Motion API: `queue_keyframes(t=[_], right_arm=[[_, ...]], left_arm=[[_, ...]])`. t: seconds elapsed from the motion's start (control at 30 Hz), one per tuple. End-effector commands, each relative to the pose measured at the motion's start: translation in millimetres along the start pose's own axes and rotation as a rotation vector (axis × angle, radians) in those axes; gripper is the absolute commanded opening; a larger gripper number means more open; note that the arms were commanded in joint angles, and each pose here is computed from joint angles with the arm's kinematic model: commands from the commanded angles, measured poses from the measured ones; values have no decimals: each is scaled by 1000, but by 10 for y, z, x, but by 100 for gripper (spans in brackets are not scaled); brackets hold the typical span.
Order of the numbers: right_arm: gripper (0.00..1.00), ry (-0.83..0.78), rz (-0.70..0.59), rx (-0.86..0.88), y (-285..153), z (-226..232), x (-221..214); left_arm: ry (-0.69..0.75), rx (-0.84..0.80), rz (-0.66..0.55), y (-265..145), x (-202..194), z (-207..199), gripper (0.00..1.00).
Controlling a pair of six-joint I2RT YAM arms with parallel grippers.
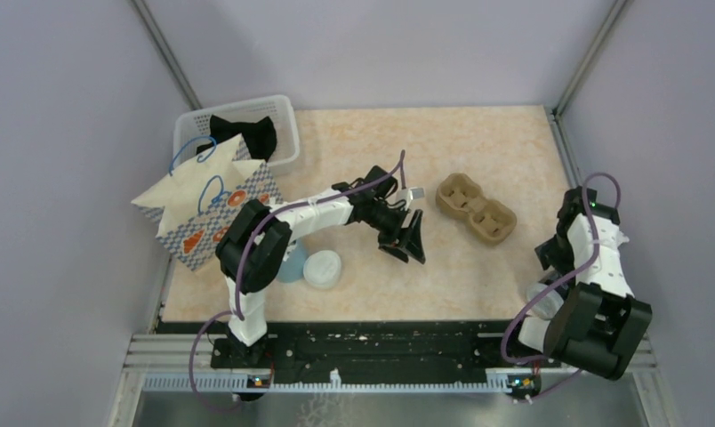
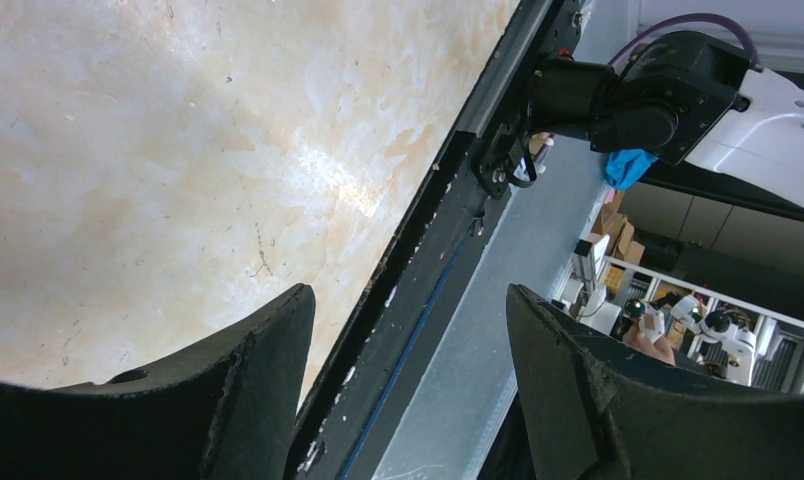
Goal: Pack the takeout coffee
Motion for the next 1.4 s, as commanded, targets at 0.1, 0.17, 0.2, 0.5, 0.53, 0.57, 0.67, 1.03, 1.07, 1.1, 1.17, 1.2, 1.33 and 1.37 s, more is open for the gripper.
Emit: queue_keyframes(t=[0.1,0.17,0.2,0.5,0.53,0.57,0.67,1.03,1.07,1.1,1.17,1.2,1.33,1.37], right_arm=[[99,-40,67,15,233,120,-33],[99,-49,85,25,282,163,-60],[99,-47,88,25,293,171,-60],[87,-60,130,91,413,362,-95],[83,-64,142,114,400,392,-118],[78,-66,148,145,380,429,-139],[69,-89,162,234,272,498,-221],[66,-259,232,645,-583,1060,-789],[65,-249,257,693,-700,1102,-851],[65,-234,282,731,-818,1140,-910],[64,-193,325,794,-1008,1181,-974],[64,-162,355,820,-1087,1197,-998],[64,-9,466,939,-1424,1355,-1049],[64,23,485,956,-1485,1407,-1059]], left_arm=[[87,-66,-31,-223,97,-273,77],[90,-65,-31,-229,120,-271,77],[90,-65,-29,-233,123,-272,77],[85,-67,-44,-283,143,-243,77],[83,-66,-46,-289,138,-240,77],[83,-65,-52,-304,143,-240,77],[83,-63,-69,-343,140,-252,78],[137,-145,-179,-527,92,-520,81],[153,-161,-200,-567,84,-570,82],[174,-179,-220,-611,63,-627,83],[210,-210,-269,-699,36,-718,84],[218,-214,-296,-739,26,-747,85],[236,-105,-468,-841,88,-826,90],[256,-70,-519,-855,84,-890,94]])
Point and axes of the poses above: each gripper's point midway between its finger pads, its own y axis out along the fingers, its own z axis along the line the jaws close on, x = y × z, the point moved 2 cm from there along -y, back along the fingers, and after that the axes turned 15 degrees about -y, right-handed, at the moved point
